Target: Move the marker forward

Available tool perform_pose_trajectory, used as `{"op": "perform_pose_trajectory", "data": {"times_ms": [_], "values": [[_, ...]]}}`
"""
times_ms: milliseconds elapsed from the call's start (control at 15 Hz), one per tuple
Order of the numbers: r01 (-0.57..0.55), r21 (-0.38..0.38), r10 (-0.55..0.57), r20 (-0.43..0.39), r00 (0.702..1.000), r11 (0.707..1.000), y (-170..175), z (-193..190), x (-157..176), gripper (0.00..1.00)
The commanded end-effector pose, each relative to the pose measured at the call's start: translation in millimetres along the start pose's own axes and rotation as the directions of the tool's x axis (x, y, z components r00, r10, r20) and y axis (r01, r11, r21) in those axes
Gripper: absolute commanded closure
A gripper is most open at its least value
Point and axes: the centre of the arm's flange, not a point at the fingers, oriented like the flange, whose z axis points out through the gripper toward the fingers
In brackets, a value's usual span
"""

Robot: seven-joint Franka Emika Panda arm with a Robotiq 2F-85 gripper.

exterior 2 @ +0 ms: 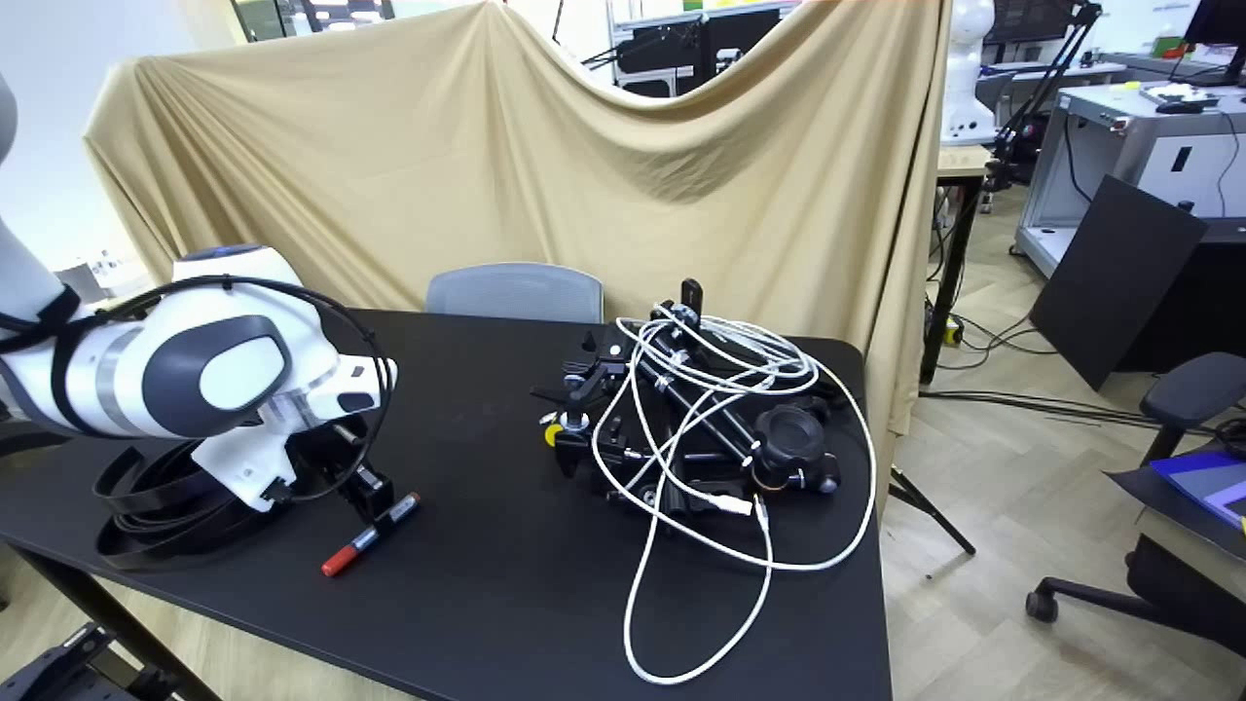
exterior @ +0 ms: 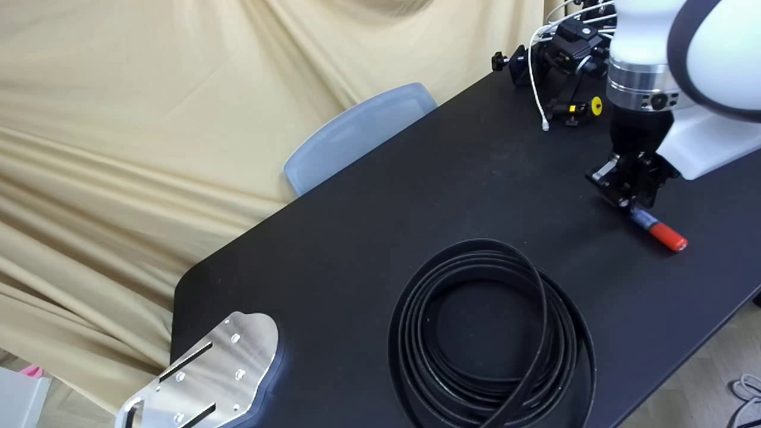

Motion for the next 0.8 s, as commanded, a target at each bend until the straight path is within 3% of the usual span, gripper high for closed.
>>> {"op": "perform_pose_trajectory", "data": {"times_ms": [0, 400, 733], "values": [[-0.038, 0.007, 0.038, -0.012, 0.999, 0.999, 4, 2, -12, 0.39], [-0.058, 0.021, 0.058, -0.011, 0.998, 0.998, 2, -11, -11, 0.01], [0.062, 0.059, -0.063, 0.011, 0.998, 0.996, -17, -40, -12, 0.00]]}}
